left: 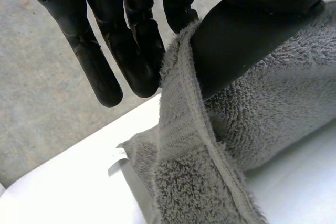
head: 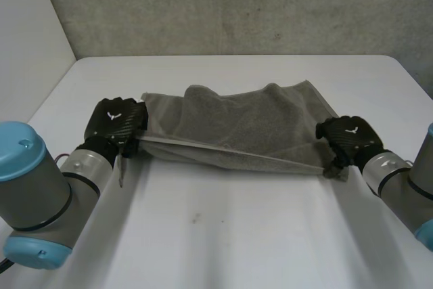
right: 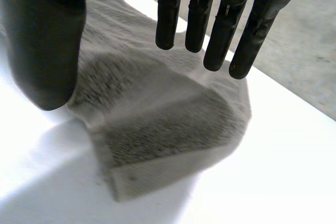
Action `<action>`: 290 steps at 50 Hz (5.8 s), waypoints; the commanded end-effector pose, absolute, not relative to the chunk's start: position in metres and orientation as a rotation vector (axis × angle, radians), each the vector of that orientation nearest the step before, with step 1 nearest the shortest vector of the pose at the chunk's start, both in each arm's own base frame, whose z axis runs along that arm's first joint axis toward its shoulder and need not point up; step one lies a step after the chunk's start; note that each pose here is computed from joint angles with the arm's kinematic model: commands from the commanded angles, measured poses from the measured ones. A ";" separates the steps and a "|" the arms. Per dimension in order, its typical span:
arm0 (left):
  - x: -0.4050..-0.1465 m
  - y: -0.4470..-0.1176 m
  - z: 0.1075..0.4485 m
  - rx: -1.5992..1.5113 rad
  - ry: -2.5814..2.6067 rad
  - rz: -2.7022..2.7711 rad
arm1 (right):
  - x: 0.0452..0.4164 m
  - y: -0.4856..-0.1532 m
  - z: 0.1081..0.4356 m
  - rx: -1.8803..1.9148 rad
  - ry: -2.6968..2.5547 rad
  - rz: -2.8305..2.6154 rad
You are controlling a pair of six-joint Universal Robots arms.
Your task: Fold the towel.
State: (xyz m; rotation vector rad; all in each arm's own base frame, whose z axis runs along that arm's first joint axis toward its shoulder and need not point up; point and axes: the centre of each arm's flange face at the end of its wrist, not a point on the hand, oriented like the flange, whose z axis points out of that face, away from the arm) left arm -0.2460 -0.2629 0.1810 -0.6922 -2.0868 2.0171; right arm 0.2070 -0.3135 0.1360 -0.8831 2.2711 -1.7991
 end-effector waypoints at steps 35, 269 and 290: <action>-0.240 -0.288 0.208 -0.620 -1.988 2.175 | 0.196 -0.306 0.134 -0.646 2.323 -1.701; -0.223 -0.218 0.135 -0.978 -2.273 1.911 | 0.106 -0.277 0.194 -1.108 2.375 -1.620; -0.208 -0.219 0.132 -0.928 -2.339 1.913 | 0.097 -0.281 0.191 -1.082 2.398 -1.647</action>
